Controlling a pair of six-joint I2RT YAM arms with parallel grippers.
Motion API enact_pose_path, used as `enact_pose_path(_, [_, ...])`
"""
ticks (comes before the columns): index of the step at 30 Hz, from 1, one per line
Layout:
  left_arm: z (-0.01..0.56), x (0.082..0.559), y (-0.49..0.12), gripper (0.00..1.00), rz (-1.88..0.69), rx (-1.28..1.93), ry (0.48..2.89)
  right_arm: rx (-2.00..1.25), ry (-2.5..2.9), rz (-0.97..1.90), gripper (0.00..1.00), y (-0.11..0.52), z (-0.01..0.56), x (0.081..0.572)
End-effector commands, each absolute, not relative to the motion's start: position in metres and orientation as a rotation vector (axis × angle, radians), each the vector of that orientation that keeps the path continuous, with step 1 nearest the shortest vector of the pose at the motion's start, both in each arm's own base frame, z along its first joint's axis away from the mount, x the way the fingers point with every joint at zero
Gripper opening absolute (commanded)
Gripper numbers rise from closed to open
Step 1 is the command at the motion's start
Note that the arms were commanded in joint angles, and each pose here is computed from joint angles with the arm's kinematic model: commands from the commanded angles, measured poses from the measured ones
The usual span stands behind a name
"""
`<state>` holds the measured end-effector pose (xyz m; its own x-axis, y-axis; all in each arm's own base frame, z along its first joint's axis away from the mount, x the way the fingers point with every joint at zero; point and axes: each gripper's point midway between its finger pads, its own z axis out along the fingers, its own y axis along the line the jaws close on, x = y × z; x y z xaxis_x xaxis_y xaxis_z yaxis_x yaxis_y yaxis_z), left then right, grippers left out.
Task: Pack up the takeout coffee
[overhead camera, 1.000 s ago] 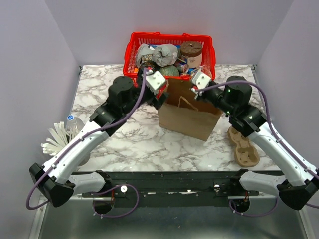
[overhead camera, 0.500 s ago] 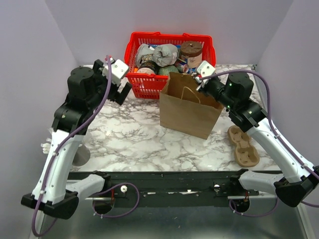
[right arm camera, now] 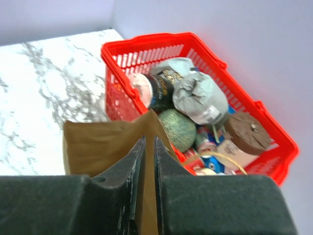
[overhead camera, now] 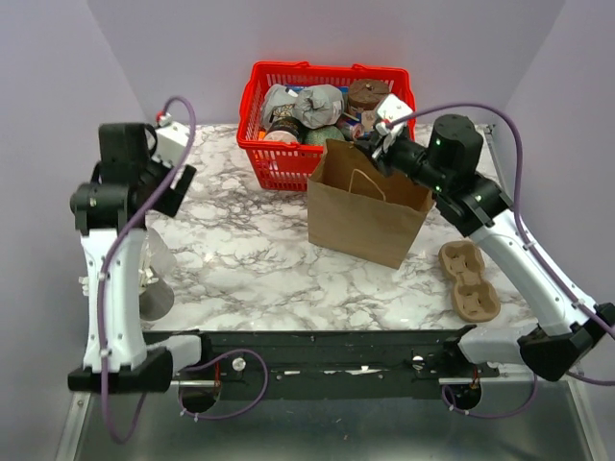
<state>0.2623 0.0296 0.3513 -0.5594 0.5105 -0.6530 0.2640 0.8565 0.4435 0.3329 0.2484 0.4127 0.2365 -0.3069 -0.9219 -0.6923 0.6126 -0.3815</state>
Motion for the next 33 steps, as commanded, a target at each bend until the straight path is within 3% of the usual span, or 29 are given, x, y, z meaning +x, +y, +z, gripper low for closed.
enact_pose_path(1, [0.341,0.247,0.083,0.89,0.503,0.345,2.446,-0.994,1.430,0.530,0.22,0.276,0.407,0.325])
enact_pose_path(8, [0.326,0.209,0.129,0.86,0.674,0.154,2.552,-1.068,1.554,0.692,0.32,0.302,0.394,0.327])
enact_pose_path(17, [0.268,0.192,0.090,0.70,0.268,0.195,2.683,-1.175,1.697,0.788,0.36,0.312,0.374,0.319])
enact_pose_path(24, [0.236,0.197,0.084,0.63,0.198,0.223,2.716,-1.179,1.755,0.778,0.37,0.309,0.370,0.320])
enact_pose_path(33, [0.249,0.208,0.080,0.59,0.153,0.208,2.673,-1.174,1.783,0.764,0.37,0.304,0.358,0.317])
